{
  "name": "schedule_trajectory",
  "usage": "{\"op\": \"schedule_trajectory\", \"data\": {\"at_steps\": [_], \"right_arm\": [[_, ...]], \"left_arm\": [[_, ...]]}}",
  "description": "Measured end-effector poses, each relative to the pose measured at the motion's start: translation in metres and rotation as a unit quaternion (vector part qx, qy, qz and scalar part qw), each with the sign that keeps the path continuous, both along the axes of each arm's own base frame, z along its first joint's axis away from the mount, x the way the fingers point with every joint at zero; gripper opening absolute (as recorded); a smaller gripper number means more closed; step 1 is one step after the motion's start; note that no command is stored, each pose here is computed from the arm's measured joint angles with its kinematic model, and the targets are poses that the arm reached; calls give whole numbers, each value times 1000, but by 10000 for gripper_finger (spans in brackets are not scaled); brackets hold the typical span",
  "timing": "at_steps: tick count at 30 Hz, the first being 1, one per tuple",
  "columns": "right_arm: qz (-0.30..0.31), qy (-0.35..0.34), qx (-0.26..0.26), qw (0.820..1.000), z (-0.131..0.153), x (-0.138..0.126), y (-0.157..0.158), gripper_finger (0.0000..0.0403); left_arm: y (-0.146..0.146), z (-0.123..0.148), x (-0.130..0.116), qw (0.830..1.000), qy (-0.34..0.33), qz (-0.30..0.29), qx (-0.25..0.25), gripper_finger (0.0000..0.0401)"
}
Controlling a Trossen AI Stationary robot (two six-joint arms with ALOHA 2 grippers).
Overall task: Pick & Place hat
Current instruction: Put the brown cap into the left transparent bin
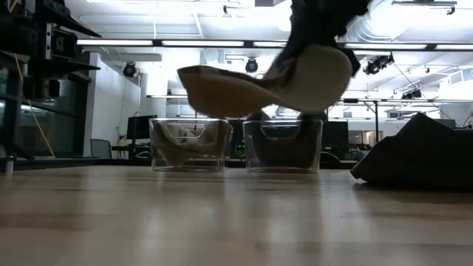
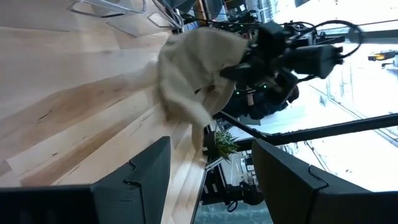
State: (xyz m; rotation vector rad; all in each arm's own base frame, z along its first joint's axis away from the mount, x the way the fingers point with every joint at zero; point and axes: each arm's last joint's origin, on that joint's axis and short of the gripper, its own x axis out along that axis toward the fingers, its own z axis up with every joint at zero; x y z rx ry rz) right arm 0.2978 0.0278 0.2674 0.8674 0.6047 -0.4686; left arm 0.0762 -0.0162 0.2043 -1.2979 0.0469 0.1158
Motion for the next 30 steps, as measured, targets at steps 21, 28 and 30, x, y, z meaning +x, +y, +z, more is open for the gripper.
{"op": "schedule_trajectory", "data": {"at_steps": [21, 28, 30], "right_arm": [[44, 63, -415, 906, 55, 6, -12, 10], [97, 79, -527, 841, 66, 12, -12, 10], [121, 76, -558, 817, 70, 14, -12, 10]], "left_arm": [[2, 3, 0, 994, -26, 38, -96, 207], [3, 3, 0, 984, -35, 58, -163, 207], [3, 3, 0, 978, -39, 69, -191, 207]]}}
